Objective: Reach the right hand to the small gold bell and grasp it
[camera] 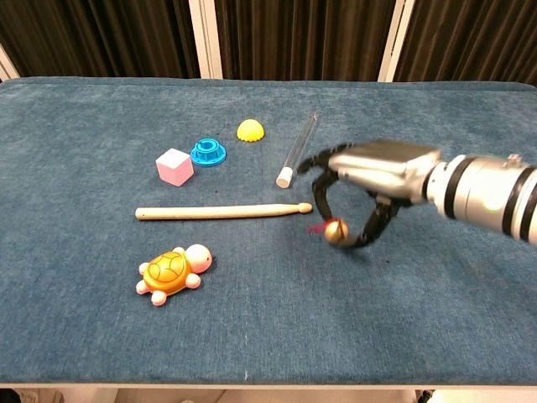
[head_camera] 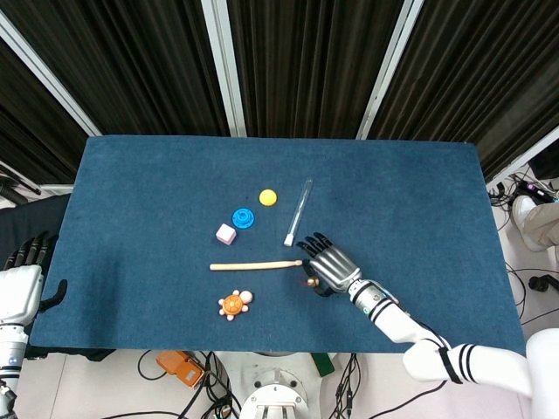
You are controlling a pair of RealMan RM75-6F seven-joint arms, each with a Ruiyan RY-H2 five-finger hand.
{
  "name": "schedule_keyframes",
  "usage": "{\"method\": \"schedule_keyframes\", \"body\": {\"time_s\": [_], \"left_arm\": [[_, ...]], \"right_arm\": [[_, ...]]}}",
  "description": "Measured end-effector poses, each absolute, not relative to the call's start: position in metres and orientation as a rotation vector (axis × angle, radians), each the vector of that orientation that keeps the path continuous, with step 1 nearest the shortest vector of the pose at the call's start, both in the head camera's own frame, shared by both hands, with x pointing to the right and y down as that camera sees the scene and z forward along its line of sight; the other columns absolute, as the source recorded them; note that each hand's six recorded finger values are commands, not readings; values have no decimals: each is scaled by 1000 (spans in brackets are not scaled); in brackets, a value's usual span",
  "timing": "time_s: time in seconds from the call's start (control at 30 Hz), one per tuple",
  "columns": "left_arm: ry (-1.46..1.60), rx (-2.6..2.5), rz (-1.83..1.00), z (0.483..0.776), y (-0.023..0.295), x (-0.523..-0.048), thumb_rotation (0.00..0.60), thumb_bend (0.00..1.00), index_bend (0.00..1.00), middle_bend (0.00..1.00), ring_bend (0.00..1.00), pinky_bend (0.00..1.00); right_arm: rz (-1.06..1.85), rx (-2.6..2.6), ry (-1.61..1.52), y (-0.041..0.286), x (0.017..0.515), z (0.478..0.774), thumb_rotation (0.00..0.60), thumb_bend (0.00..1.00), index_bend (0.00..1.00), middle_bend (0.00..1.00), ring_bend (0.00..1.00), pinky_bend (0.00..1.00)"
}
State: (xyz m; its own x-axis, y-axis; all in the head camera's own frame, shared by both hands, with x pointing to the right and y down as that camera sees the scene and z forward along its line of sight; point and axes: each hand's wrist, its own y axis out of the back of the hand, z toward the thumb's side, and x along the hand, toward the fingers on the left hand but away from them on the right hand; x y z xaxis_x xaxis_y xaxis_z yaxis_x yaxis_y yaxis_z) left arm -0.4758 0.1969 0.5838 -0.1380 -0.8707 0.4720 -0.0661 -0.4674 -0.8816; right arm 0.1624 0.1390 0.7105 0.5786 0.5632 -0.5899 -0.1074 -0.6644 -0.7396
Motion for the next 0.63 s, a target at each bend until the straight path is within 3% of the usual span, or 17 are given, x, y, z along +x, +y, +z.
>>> {"method": "schedule_keyframes", "body": {"time_s": [0.3, 0.63], "left_arm": [[1065, -1515, -1674, 584, 198, -475, 600, 377, 67, 0, 21, 130], [1075, -1511, -1675, 583, 198, -475, 600, 377, 67, 0, 21, 130]], "right_arm": [[1055, -1949, -600, 80, 182, 655, 600, 490, 645, 133, 115, 125], [1123, -1835, -838, 16, 224, 613, 600, 490, 645, 133, 114, 133]]}}
